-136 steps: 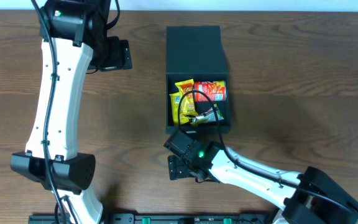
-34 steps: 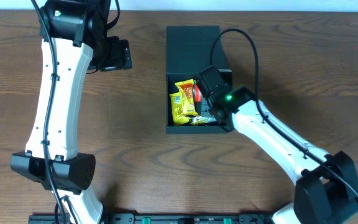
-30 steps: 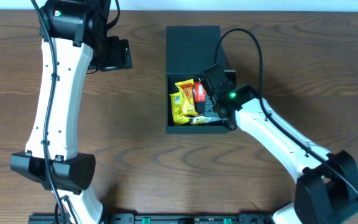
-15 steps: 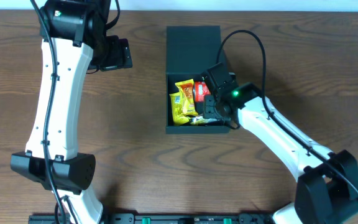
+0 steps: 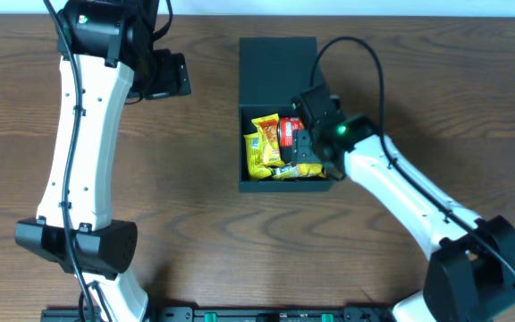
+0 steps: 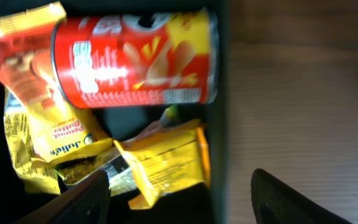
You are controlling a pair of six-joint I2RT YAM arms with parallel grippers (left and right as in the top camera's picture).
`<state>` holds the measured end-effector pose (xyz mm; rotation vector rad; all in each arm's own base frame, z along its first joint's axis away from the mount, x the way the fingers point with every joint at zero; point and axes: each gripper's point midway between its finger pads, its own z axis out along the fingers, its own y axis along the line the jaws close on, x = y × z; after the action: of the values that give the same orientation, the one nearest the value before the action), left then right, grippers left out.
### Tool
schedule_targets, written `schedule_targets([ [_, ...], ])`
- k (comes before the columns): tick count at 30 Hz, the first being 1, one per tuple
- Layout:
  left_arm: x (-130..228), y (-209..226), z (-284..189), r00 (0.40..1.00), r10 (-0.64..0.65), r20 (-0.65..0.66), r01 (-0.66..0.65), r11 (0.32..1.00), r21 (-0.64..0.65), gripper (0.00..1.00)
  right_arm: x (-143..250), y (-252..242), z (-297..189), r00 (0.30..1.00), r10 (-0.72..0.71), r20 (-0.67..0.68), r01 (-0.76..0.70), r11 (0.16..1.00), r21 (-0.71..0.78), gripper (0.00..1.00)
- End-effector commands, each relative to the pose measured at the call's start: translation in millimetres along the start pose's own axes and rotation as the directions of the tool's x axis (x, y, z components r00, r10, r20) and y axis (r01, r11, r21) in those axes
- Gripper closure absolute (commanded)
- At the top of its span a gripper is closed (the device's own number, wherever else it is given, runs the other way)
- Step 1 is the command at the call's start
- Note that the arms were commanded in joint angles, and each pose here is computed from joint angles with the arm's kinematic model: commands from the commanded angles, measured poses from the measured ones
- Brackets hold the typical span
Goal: Pack container
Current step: 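Withdraw the right gripper and move both grippers to the box lid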
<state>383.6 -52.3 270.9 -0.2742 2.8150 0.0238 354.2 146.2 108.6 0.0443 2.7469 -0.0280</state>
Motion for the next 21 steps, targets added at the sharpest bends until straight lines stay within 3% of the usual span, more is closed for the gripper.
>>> schedule_targets([
  [1, -7, -1, 3, 1.000, -0.013, 0.026, 0.014, 1.000, -0.005, 0.05, -48, -18, -29, 0.995, 0.034, 0.098, -0.036, 0.999, 0.015, 0.26],
  [5, -27, -8, 2, 0.994, -0.039, 0.103, 0.037, 0.999, 0.027, 0.05, -86, -57, -61, 0.980, 0.126, 0.151, -0.132, 0.991, 0.031, 0.27],
  [7, -37, -11, 2, 0.989, -0.047, 0.141, 0.042, 0.998, 0.039, 0.04, -96, -79, -69, 0.969, 0.179, 0.169, -0.189, 0.981, 0.044, 0.41],
  [10, -48, -10, 12, 0.976, -0.147, 0.162, 0.144, 0.989, 0.033, 0.00, -103, -113, -69, 0.942, 0.284, 0.180, -0.299, 0.953, 0.058, 0.73],
  [12, -52, -10, 27, 0.967, -0.207, 0.146, 0.206, 0.978, 0.020, 0.28, -105, -131, -63, 0.930, 0.327, 0.168, -0.341, 0.938, 0.064, 0.80],
  [13, -55, -12, 37, 0.966, -0.222, 0.135, 0.222, 0.975, 0.016, 0.62, -105, -139, -59, 0.925, 0.345, 0.160, -0.359, 0.931, 0.064, 0.81],
  [14, -57, -15, 53, 0.958, -0.262, 0.115, 0.262, 0.965, 0.010, 0.87, -105, -146, -50, 0.918, 0.370, 0.143, -0.381, 0.922, 0.064, 0.81],
  [15, -56, -20, 67, 0.952, -0.292, 0.088, 0.292, 0.956, 0.013, 0.94, -104, -151, -42, 0.912, 0.391, 0.125, -0.401, 0.914, 0.063, 0.81],
  [21, -42, -82, 162, 0.912, -0.343, -0.224, 0.385, 0.905, 0.182, 0.94, -97, -136, 33, 0.878, 0.474, -0.073, -0.478, 0.876, -0.058, 0.89],
])
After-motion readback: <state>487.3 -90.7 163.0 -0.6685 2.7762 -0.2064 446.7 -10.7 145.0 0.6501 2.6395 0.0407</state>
